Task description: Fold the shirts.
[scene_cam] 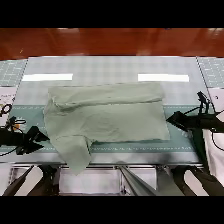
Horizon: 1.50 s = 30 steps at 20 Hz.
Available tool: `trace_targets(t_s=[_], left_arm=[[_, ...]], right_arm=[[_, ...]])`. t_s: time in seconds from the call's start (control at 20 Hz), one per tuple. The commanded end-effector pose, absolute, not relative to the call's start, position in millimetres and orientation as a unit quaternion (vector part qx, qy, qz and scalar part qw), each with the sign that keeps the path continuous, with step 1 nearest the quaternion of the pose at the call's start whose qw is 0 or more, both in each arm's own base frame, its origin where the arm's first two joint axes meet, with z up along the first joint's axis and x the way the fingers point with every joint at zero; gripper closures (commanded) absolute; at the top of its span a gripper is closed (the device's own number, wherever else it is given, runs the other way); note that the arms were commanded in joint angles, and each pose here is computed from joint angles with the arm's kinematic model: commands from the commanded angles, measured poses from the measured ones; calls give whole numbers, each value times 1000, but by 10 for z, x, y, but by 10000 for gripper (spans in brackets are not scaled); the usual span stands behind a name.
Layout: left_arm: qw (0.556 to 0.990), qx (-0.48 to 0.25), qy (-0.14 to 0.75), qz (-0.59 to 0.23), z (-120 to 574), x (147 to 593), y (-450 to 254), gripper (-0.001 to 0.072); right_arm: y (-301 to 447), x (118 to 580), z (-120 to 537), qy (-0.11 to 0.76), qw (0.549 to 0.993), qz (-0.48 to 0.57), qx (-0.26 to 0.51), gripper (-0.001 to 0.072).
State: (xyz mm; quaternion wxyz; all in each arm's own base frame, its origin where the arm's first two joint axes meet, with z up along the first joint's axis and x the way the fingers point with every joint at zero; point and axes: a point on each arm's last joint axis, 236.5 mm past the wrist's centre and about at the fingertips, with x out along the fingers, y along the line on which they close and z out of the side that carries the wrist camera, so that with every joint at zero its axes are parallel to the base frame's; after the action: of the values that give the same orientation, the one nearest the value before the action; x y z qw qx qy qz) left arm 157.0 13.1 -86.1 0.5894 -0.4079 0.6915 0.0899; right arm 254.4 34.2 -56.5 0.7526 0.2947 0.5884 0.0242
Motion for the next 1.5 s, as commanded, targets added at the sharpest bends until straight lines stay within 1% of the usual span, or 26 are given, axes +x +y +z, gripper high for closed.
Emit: trace_targets(t_s=[0.0, 0.15, 0.3, 0.5, 0.6, 0.75, 0.8, 0.85, 0.95, 1.05, 1.1, 1.25, 1.35, 1.45], left_arm=[[589, -400, 700, 61, -901, 1547, -56, 200], [591, -395, 702, 44, -935, 1573, -195, 200], [574, -404, 712, 29, -983, 1531, -340, 200], [554, -386, 737, 12, -1063, 1472, -468, 200], [558, -380, 738, 9, -1113, 1515, -515, 200], [576, -384, 721, 5, -1160, 1692, -612, 204], [581, -388, 716, 3, -1165, 1741, -640, 405], [584, -387, 713, 0, -1166, 1761, -646, 674], [580, -382, 719, -11, -1146, 1720, -672, 686], [578, -379, 723, -20, -1128, 1693, -691, 686], [578, -379, 722, -20, -1126, 1696, -690, 686], [579, -379, 722, -20, -1126, 1699, -688, 686], [580, -379, 721, -20, -1125, 1700, -688, 686], [582, -378, 720, -18, -1131, 1713, -679, 685]], right_arm=[[479, 2501, -548, 571, 756, 43, 317, 299], [522, 2544, -507, 562, 757, 50, 330, 299], [520, 2559, -502, 559, 758, 49, 331, 299], [523, 2568, -496, 558, 759, 49, 333, 299], [522, 2568, -496, 558, 759, 49, 333, 299], [523, 2568, -496, 558, 759, 49, 333, 299], [521, 2567, -498, 558, 759, 49, 332, 299], [478, 2560, -512, 559, 760, 44, 329, 299], [232, 2466, -610, 571, 758, 8, 313, 299], [-114, 2179, -778, 611, 730, -66, 298, 299], [-193, 2081, -816, 622, 720, -83, 296, 299], [-151, 1913, -872, 643, 695, -83, 311, 299], [-78, 1888, -898, 646, 688, -77, 323, 299], [65, 1904, -920, 654, 673, -48, 342, 299]])
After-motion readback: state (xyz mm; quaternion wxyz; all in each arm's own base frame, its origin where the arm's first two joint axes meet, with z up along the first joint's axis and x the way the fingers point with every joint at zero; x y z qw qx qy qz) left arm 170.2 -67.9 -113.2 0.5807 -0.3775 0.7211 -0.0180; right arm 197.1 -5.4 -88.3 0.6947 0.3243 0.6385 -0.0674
